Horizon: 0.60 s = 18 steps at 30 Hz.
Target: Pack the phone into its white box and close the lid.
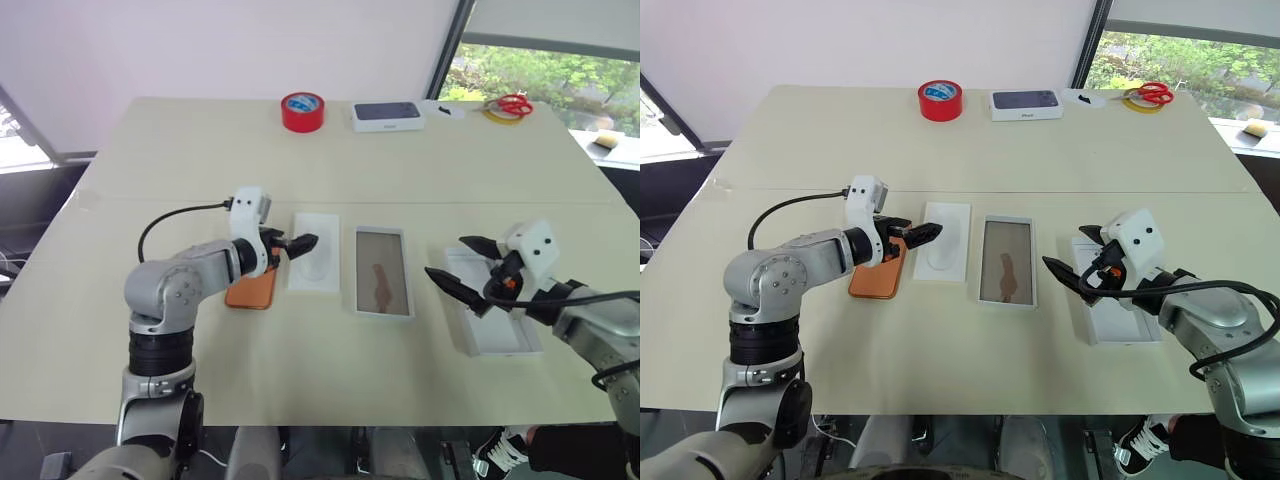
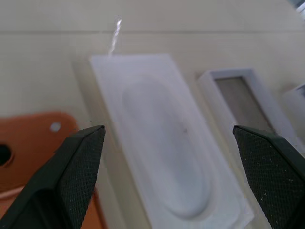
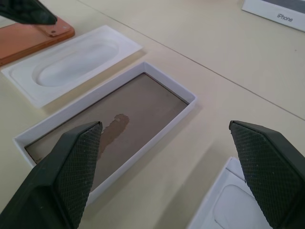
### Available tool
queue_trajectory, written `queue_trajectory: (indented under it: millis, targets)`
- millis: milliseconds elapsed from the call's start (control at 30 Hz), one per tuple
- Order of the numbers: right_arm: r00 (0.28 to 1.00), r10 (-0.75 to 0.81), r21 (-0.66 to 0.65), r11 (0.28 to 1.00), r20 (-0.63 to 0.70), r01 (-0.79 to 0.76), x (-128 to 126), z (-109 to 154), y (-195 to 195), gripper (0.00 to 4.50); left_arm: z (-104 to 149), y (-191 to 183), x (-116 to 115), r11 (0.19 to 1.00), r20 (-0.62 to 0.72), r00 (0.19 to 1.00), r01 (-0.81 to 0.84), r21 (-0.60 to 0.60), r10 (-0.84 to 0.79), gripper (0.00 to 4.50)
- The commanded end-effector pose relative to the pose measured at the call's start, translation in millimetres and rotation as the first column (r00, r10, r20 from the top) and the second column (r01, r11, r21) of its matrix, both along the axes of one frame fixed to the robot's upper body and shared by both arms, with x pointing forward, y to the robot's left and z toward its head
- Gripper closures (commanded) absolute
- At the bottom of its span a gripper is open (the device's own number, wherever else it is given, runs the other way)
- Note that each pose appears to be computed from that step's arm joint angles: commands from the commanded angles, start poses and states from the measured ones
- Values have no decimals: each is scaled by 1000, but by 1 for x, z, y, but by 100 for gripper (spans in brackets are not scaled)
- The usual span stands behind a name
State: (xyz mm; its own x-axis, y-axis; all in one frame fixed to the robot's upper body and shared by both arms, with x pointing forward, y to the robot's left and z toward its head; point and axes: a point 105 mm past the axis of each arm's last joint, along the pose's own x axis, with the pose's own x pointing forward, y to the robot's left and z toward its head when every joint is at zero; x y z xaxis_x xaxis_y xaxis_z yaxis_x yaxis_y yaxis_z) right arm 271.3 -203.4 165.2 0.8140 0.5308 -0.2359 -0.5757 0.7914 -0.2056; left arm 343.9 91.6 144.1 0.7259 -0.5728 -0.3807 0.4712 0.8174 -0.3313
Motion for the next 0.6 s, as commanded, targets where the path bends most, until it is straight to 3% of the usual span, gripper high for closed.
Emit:
queue_trajectory:
  millis: [33, 333, 600]
  targets:
    - [999, 5, -22, 1000, 41, -4, -5, 8, -1, 4, 9, 3, 2, 998, 1, 998, -55, 22, 55, 0]
    - [995, 100, -48, 994, 20, -99, -15, 10, 10, 4, 3, -17, 0, 998, -136, 989, -62, -15, 60, 0]
    - [995, 103, -58, 993, 21, -101, -15, 12, 11, 4, -16, -18, 7, 989, -247, 958, -138, 57, 148, 0]
